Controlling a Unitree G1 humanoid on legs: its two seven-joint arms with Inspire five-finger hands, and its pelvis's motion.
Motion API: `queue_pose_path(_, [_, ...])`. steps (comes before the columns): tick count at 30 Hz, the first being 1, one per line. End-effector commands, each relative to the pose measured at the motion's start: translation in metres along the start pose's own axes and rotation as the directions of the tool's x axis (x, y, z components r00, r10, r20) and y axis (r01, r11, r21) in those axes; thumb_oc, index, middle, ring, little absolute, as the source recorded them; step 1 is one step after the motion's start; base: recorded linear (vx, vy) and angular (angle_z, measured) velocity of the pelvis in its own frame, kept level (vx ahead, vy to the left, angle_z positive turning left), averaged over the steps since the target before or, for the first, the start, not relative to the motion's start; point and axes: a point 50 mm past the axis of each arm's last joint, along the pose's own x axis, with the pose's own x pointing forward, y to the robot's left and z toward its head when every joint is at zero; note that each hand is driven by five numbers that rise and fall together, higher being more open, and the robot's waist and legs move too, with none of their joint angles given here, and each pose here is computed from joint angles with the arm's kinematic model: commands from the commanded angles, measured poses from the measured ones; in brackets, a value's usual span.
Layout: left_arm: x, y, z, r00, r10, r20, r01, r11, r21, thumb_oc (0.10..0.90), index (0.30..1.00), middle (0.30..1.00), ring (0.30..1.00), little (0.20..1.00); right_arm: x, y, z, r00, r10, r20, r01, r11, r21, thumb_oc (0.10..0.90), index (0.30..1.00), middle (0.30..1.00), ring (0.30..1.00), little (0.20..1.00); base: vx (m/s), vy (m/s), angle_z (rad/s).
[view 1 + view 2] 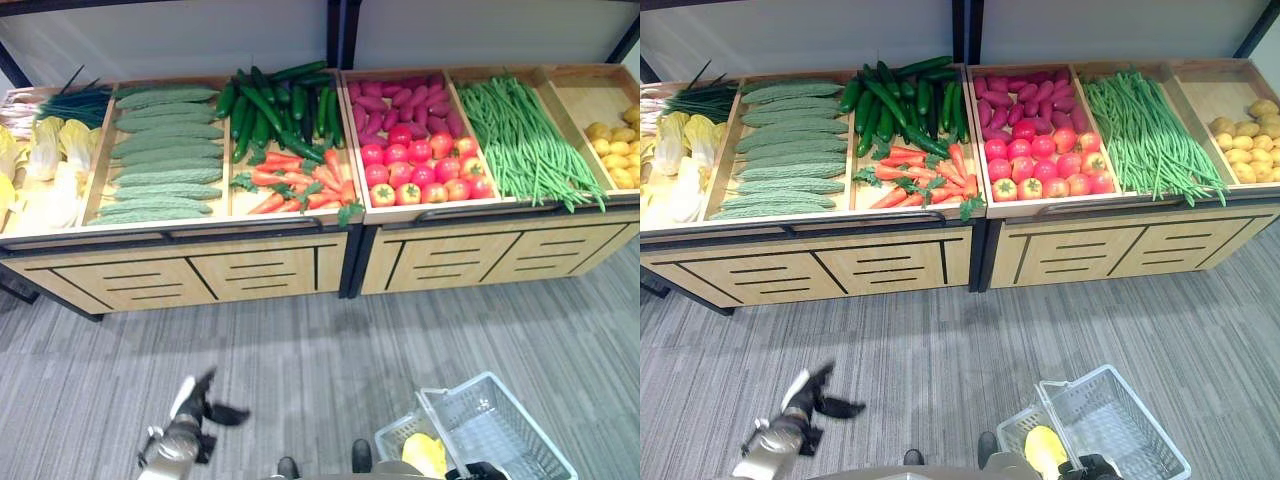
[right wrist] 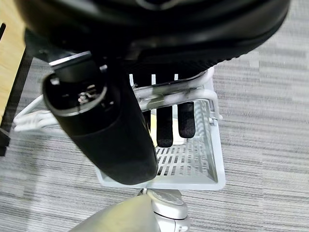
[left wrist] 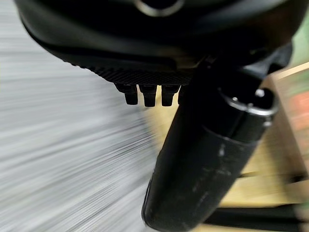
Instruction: Get the vegetables into the basket
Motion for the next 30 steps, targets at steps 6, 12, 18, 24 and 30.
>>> queue_pose_path(6, [0.017, 0.112, 0.117, 0.826, 0.349, 0.443, -0.483, 0.843, 0.236, 0.900, 1.000, 1.000, 1.000, 1.000, 0.001, -0.001, -0.001, 0.999, 0.035, -0.019, -0.035, 0.998, -0.044, 0.400, 0.300, 0.300, 0.300, 0.300, 0.02, -0.019, -0.03])
queue_pose_path(12, [0.034, 0.145, 0.181, 0.717, 0.389, 0.579, -0.660, 0.647, 0.383, 0.900, 1.000, 1.000, 1.000, 1.000, 0.002, -0.004, -0.002, 1.000, 0.023, -0.017, -0.025, 0.994, -0.110, 0.400, 0.300, 0.300, 0.300, 0.300, 0.00, -0.017, -0.07])
queue_pose_path(18, [0.041, 0.179, 0.241, 0.650, 0.409, 0.641, -0.759, 0.403, 0.512, 0.900, 1.000, 1.000, 1.000, 1.000, 0.003, -0.012, 0.008, 1.000, -0.006, 0.008, 0.007, 0.988, -0.154, 0.400, 0.300, 0.300, 0.300, 0.300, -0.03, -0.005, -0.21])
queue_pose_path(24, [0.035, 0.206, 0.296, 0.562, 0.485, 0.670, -0.825, 0.276, 0.493, 0.900, 1.000, 1.000, 1.000, 1.000, 0.005, -0.019, 0.024, 0.999, -0.039, 0.037, 0.045, 0.982, -0.181, 0.400, 0.300, 0.300, 0.300, 0.300, -0.05, 0.014, -0.22])
queue_pose_path(30, [0.015, 0.239, 0.331, 0.492, 0.577, 0.652, -0.858, 0.196, 0.474, 0.900, 1.000, 1.000, 1.000, 1.000, 0.006, -0.019, 0.051, 0.992, -0.048, 0.119, 0.065, 0.987, -0.149, 0.400, 0.300, 0.300, 0.300, 0.300, 0.03, 0.019, -0.19])
